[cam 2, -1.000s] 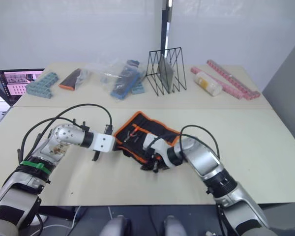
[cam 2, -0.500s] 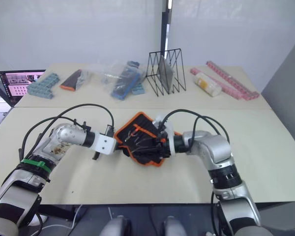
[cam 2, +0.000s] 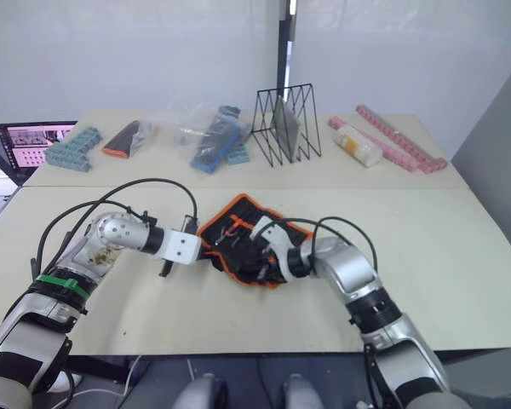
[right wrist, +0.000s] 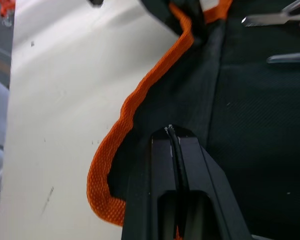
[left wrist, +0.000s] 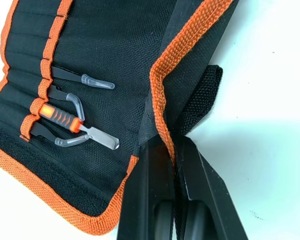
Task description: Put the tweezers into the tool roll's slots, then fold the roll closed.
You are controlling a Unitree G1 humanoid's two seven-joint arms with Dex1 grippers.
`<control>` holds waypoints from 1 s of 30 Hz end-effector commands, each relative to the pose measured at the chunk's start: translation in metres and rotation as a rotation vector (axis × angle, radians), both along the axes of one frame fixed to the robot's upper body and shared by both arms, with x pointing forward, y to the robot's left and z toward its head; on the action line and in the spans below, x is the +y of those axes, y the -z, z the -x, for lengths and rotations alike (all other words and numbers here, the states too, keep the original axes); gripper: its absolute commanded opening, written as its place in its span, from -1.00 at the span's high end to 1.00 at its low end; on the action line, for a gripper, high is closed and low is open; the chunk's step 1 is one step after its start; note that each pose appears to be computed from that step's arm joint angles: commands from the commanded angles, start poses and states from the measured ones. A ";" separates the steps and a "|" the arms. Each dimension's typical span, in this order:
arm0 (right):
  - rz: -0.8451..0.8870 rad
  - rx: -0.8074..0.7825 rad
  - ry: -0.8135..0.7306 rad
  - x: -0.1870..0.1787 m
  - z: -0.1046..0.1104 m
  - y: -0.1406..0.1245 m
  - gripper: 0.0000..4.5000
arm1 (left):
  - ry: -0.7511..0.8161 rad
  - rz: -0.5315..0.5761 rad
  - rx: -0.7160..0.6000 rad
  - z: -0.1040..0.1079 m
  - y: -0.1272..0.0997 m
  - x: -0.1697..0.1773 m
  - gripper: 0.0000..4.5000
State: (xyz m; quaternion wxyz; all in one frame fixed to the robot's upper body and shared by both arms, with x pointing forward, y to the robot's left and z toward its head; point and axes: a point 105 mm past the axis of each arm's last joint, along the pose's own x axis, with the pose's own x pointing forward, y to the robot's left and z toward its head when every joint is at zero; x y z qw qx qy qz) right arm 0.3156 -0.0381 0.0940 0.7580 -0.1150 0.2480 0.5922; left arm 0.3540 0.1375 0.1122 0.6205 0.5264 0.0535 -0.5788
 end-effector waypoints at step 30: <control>0.147 -0.110 -0.053 -0.005 0.002 0.013 1.00 | -0.442 0.511 0.346 0.035 -0.001 -0.043 0.99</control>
